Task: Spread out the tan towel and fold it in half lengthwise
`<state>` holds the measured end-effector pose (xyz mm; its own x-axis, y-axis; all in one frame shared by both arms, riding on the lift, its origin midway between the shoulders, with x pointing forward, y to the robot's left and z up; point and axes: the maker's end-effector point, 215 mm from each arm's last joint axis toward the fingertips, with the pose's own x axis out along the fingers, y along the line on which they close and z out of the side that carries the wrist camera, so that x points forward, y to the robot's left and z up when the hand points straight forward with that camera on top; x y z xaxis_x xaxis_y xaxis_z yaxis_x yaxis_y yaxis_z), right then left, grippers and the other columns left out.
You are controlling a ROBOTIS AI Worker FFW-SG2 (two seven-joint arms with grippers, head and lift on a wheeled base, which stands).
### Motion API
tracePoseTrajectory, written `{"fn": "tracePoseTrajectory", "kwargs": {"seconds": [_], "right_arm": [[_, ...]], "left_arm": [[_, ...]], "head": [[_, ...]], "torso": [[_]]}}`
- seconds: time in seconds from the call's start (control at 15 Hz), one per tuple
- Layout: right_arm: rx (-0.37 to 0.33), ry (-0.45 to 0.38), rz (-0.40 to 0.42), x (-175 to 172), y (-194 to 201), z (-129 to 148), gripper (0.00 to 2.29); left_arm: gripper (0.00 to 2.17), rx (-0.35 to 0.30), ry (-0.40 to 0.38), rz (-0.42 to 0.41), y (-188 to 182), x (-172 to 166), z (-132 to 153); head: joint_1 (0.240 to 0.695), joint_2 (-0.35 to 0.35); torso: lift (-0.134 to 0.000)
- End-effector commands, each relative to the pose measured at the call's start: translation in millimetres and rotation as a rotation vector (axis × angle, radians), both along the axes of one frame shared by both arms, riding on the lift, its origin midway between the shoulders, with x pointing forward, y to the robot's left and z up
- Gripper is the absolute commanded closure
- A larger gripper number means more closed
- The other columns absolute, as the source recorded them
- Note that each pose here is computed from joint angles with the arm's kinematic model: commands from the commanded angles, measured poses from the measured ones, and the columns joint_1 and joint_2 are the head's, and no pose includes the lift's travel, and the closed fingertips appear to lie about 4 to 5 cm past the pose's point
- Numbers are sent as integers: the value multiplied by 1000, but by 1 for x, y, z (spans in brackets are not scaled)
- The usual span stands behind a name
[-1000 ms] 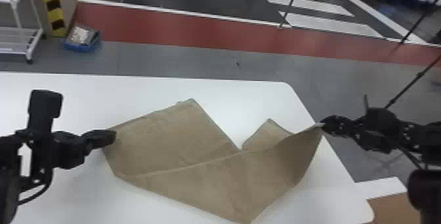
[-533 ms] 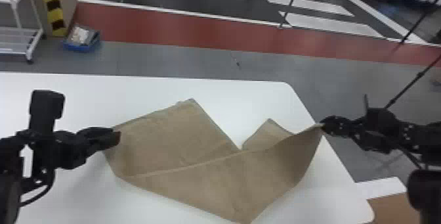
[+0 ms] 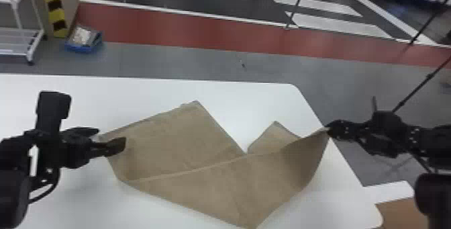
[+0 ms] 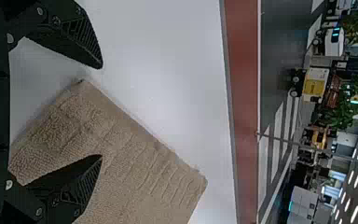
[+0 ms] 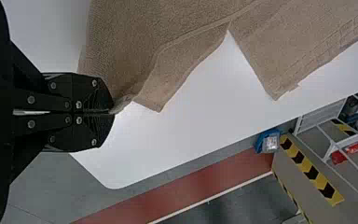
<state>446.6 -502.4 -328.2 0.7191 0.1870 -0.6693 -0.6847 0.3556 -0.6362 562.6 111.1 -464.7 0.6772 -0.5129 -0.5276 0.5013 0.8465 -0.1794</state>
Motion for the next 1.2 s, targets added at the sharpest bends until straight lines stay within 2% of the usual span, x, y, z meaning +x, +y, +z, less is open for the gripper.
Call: {"fn": "tracePoseTrajectory", "kwargs": {"seconds": [0.0,0.07,0.27,0.33,0.4,0.67,0.8,1.0,1.07,1.13], "right_arm": [[2,7,2,-1,0,-1,2165],[2,9,1,-1,0,-2,2165],[6,13,0,-1,0,-4,2162],[8,14,0,-2,0,-5,2162],[8,14,1,-1,1,-5,2162],[28,-7,4,4,5,2,2165],[52,-29,12,19,16,12,2165],[63,-42,14,22,24,14,2162],[63,-38,19,23,27,13,2165],[62,-35,23,24,30,11,2162]], "left_arm": [[245,-7,8,-17,-2,-5,-2],[572,-26,16,-45,-8,-11,-2],[1838,-31,6,-48,-8,-15,1],[1983,-30,7,-43,-6,-16,0],[2071,-33,-10,-33,-2,-14,7],[2094,-39,-60,25,22,-3,35],[2094,-53,-59,68,46,0,45],[2088,-67,-47,62,46,-9,45],[2067,-67,-44,62,45,-11,44],[1771,-66,-39,56,42,-12,41]], "head": [[695,-350],[695,-350],[695,-350],[695,-350],[695,-350],[695,-350],[695,-350],[695,-346],[695,-339],[695,-336]], "torso": [[-118],[-118],[-118],[-118],[-118],[-118],[-118],[-118],[-118],[-118]]}}
